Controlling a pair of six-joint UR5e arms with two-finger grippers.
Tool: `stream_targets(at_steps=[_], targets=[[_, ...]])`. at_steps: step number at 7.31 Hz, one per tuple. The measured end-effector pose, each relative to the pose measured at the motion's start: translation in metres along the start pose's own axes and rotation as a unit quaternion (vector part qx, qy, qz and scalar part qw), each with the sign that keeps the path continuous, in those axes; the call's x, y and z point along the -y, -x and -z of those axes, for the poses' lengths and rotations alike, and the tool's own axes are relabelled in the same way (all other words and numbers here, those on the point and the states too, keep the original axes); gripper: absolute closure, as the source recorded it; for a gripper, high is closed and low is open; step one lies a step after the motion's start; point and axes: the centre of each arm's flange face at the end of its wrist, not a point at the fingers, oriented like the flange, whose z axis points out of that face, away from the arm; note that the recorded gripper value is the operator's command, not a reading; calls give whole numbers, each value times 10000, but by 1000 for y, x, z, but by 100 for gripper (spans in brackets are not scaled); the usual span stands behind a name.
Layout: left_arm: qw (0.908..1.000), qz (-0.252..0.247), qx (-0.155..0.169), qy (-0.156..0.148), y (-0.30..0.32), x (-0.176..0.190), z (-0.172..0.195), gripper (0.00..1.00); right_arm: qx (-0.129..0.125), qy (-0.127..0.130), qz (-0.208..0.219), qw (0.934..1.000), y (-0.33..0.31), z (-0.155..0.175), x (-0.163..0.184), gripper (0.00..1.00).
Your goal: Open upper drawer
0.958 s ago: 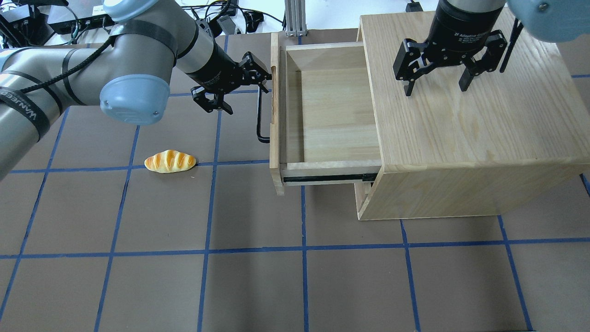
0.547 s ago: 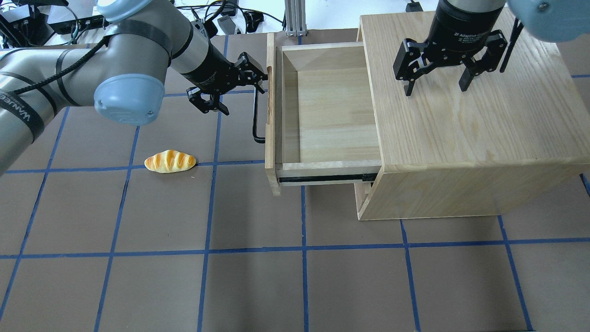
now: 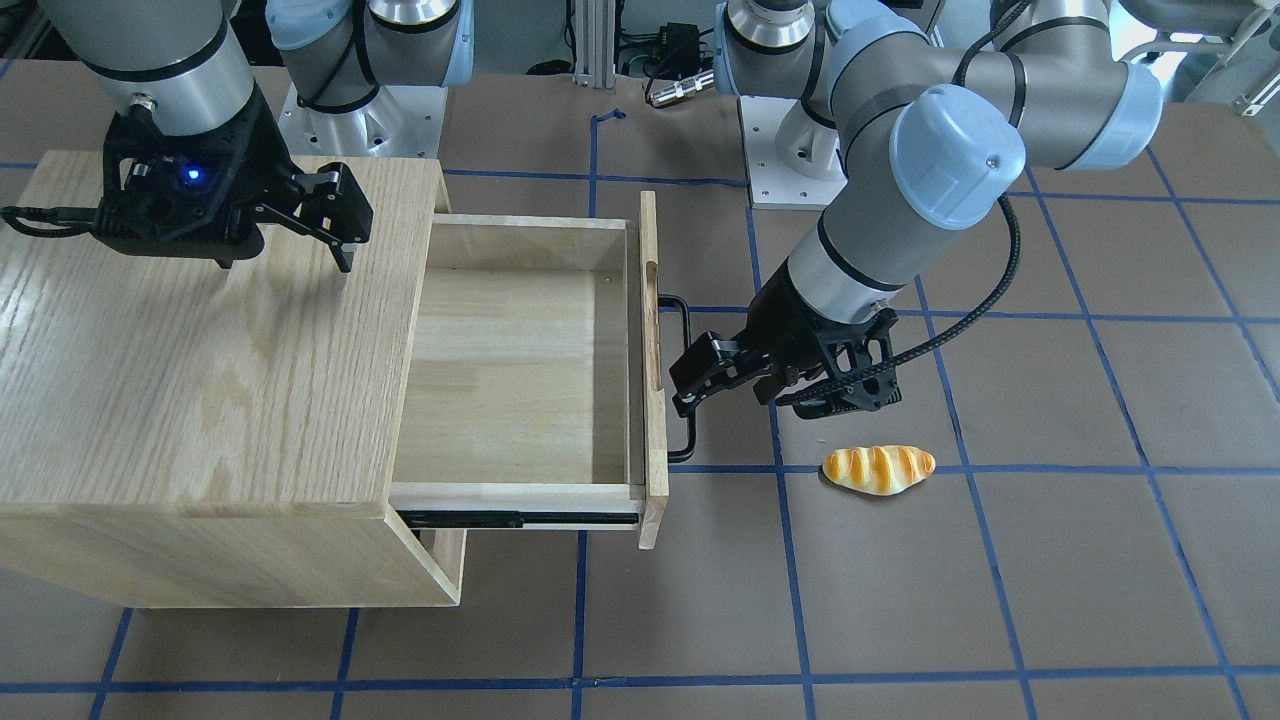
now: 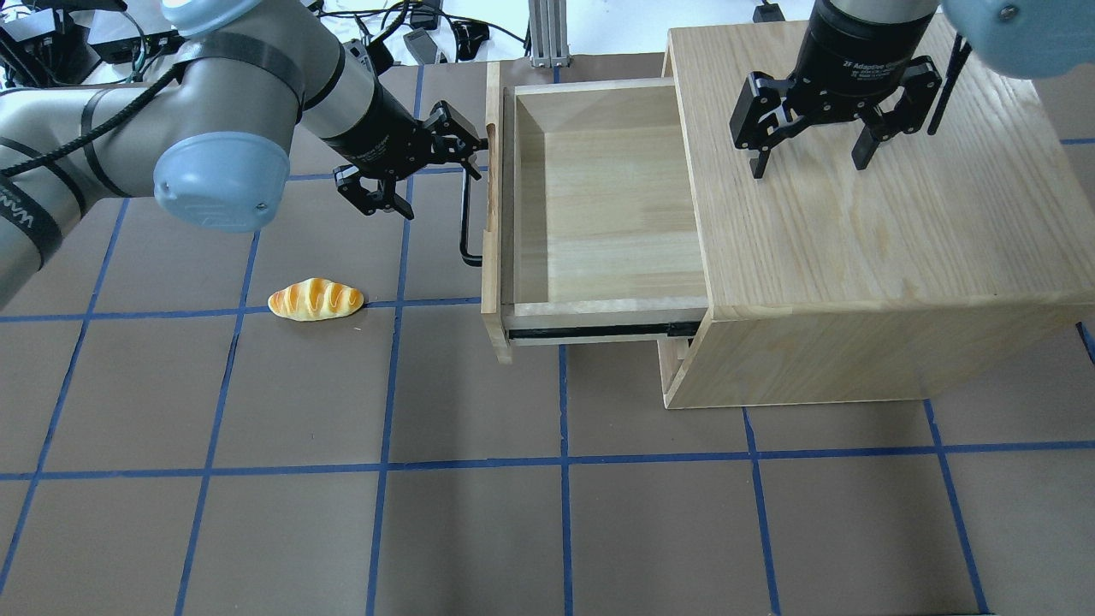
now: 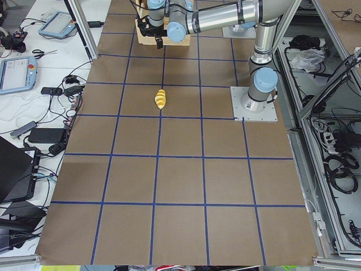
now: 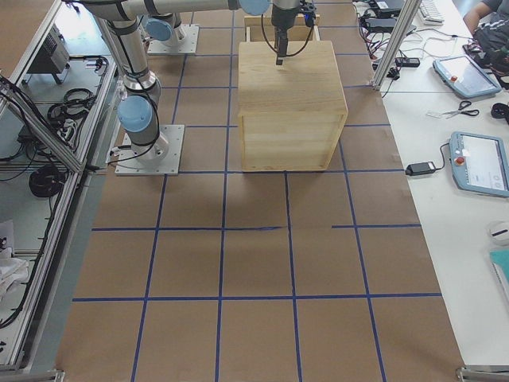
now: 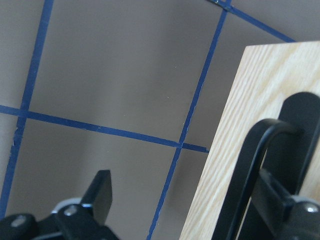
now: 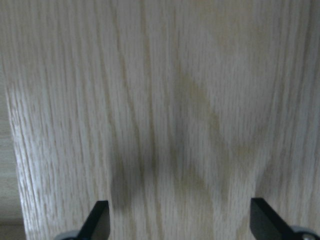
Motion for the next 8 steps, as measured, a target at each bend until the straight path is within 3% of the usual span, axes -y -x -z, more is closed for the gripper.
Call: stream_targets(at_steps=[3, 6, 8], targets=[[9995, 313, 72, 67, 22, 4, 56, 0, 0, -1, 0, 10000, 0, 0, 0, 0], [9965, 346, 753, -66, 57, 0, 148, 0, 0, -4, 0, 10000, 0, 0, 0, 0], [9940, 71, 1067, -229, 68, -3, 177, 0, 0, -4, -6, 10000, 0, 0, 0, 0]])
